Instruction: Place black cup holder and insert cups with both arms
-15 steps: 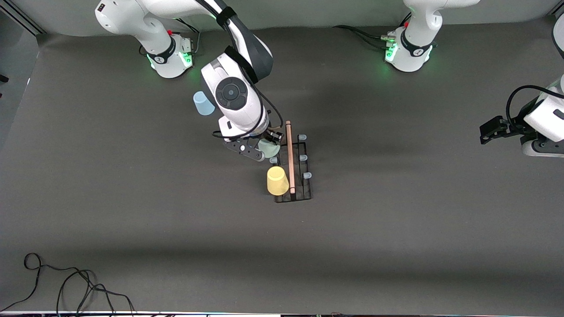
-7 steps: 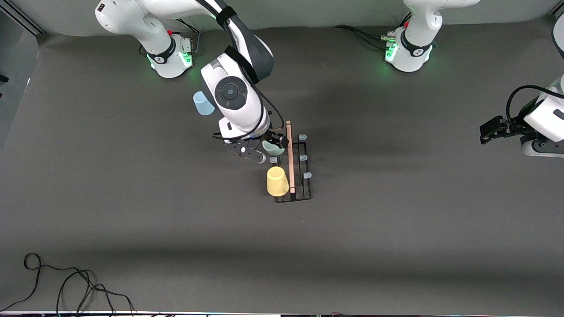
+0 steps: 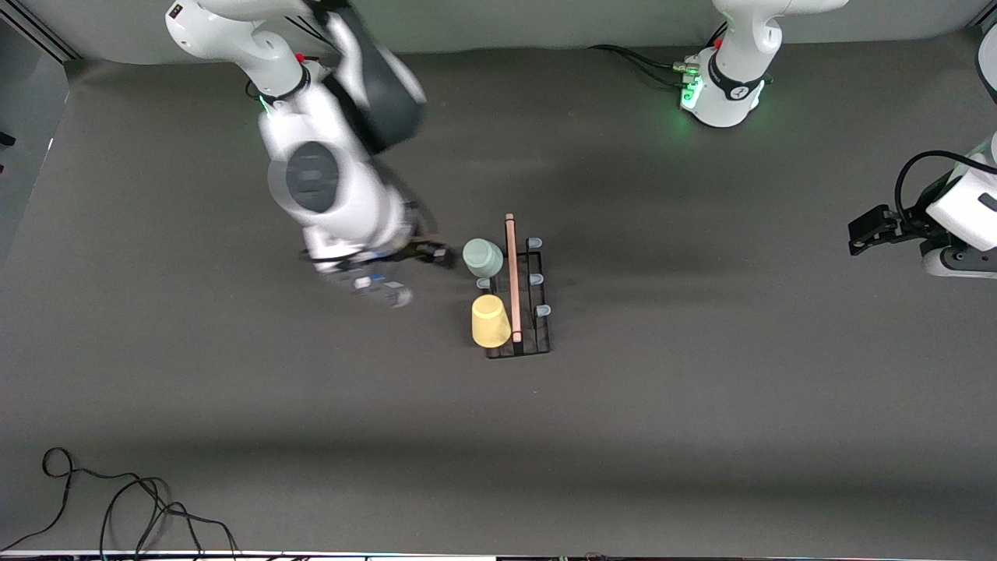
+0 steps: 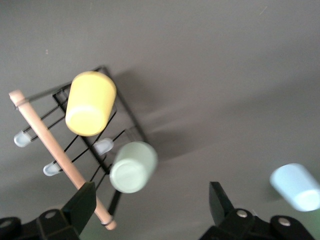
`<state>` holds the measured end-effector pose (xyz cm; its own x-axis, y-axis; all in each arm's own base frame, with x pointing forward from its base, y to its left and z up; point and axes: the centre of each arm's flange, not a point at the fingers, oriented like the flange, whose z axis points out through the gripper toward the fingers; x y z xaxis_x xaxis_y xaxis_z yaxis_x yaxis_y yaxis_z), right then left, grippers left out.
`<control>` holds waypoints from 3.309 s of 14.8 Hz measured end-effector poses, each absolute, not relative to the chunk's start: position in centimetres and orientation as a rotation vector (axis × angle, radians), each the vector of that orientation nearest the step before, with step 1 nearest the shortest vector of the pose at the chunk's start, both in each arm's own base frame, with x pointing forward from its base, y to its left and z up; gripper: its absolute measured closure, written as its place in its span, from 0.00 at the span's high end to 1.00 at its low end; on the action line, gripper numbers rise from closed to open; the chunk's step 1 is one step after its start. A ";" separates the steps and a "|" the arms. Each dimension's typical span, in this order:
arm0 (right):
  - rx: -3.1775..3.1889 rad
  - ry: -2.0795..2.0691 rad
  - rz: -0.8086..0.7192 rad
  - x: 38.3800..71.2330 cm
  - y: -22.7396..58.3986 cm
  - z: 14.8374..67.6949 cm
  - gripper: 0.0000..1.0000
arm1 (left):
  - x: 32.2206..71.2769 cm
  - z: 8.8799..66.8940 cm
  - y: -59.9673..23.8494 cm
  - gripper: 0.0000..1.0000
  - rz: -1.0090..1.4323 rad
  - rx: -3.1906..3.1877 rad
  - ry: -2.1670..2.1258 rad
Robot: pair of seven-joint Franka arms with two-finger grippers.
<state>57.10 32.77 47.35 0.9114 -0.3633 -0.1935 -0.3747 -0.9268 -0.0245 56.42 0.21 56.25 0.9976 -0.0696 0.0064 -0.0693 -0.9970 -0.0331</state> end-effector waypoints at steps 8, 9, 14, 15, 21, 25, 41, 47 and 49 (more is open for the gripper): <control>-3.083 0.369 0.178 59.6 8.5 58.3 1.00 | 56.7 56.5 0.2 1.00 -0.047 -3.105 0.124; -3.096 0.356 0.163 59.4 6.8 59.1 1.00 | 56.7 56.6 0.2 1.00 -0.050 -3.105 0.124; -3.126 0.300 0.114 59.0 2.2 60.9 1.00 | 57.4 57.7 0.2 1.00 -0.080 -3.104 0.122; -3.127 0.307 0.114 59.0 1.9 60.9 1.00 | 57.7 58.0 0.2 1.00 -0.067 -3.105 0.121; -3.125 0.334 0.184 58.7 0.9 60.2 1.00 | 58.7 58.0 -0.2 1.00 -0.067 -3.154 0.062; -3.121 0.323 0.237 59.4 -0.4 58.5 1.00 | 58.7 58.1 -0.2 1.00 -0.070 -3.151 0.059; -3.156 0.155 0.111 56.0 0.8 58.7 1.00 | 58.5 58.0 -0.3 1.00 -0.042 -3.134 0.071; -3.157 0.149 0.033 55.1 1.1 60.0 1.00 | 58.5 58.0 -0.2 1.00 -0.041 -3.133 0.069; -3.156 0.149 0.008 54.8 1.1 60.8 1.00 | 58.5 58.0 -0.2 1.00 -0.042 -3.133 0.072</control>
<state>54.83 1.07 60.82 0.9955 -0.0943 -0.0039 -0.0943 -0.9954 0.0181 58.49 -0.18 57.99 0.9986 -0.0458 0.0264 -0.0456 -0.9989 -0.0080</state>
